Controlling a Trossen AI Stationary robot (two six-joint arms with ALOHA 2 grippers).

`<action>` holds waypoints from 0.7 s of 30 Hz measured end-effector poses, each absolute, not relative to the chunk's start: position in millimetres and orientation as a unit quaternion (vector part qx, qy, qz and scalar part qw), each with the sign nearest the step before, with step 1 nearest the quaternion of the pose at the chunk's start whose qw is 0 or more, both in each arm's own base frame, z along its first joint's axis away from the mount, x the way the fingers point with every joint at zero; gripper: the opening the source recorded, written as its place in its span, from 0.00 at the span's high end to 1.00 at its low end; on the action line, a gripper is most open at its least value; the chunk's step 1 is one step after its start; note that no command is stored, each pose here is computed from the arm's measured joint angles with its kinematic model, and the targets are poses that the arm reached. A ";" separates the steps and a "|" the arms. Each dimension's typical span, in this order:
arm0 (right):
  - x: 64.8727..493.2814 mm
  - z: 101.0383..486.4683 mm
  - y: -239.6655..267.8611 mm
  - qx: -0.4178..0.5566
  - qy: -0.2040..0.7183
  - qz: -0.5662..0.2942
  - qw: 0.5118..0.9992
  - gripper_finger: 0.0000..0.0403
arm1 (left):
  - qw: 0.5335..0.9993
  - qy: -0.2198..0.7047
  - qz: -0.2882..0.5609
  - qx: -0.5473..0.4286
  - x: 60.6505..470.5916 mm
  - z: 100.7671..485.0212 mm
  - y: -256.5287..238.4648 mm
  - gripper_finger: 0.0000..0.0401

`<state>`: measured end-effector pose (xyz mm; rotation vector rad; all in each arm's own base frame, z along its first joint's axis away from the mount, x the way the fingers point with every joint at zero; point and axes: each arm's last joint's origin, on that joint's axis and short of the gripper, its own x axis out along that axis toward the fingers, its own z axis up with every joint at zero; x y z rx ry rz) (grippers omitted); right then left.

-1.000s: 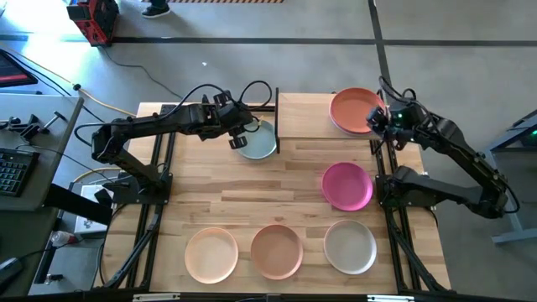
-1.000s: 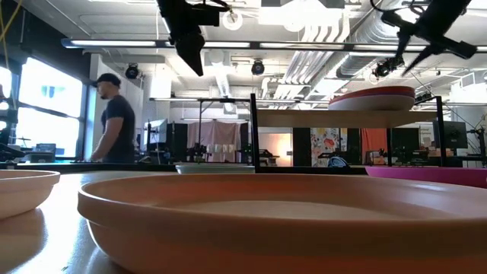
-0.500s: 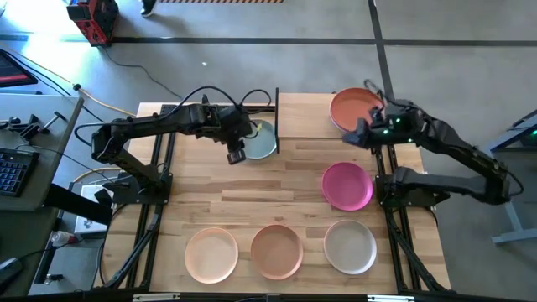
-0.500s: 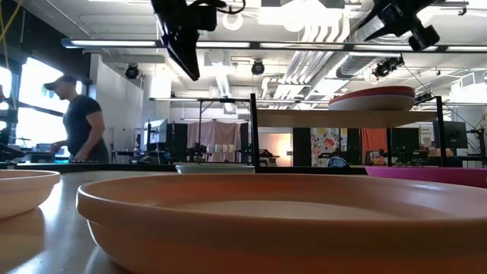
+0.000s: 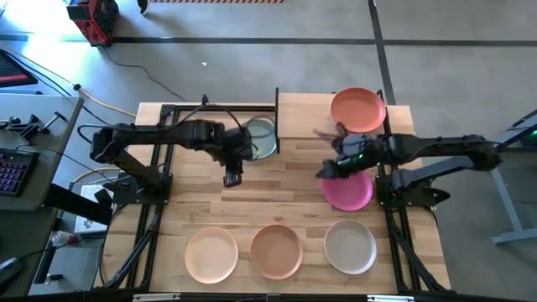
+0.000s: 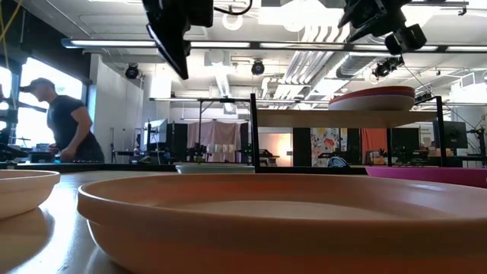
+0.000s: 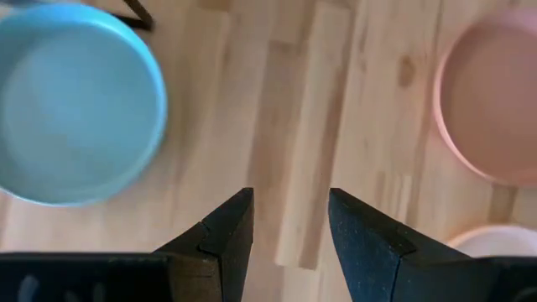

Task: Place and stack plates onto a shelf
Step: Stack the pink plate on the orange plate on the shelf

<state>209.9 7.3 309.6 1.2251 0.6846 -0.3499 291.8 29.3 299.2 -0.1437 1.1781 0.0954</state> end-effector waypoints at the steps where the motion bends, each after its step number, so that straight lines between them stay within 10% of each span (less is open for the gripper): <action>1: 213.2 306.6 11.1 0.556 0.323 -0.158 0.749 0.76 | 0.825 0.559 0.043 -0.069 291.5 296.4 25.3 0.64; 21: 211.8 256.3 59.8 0.440 0.518 -0.242 0.692 0.76 | 0.802 0.555 0.113 -0.189 292.3 279.8 -7.1 0.64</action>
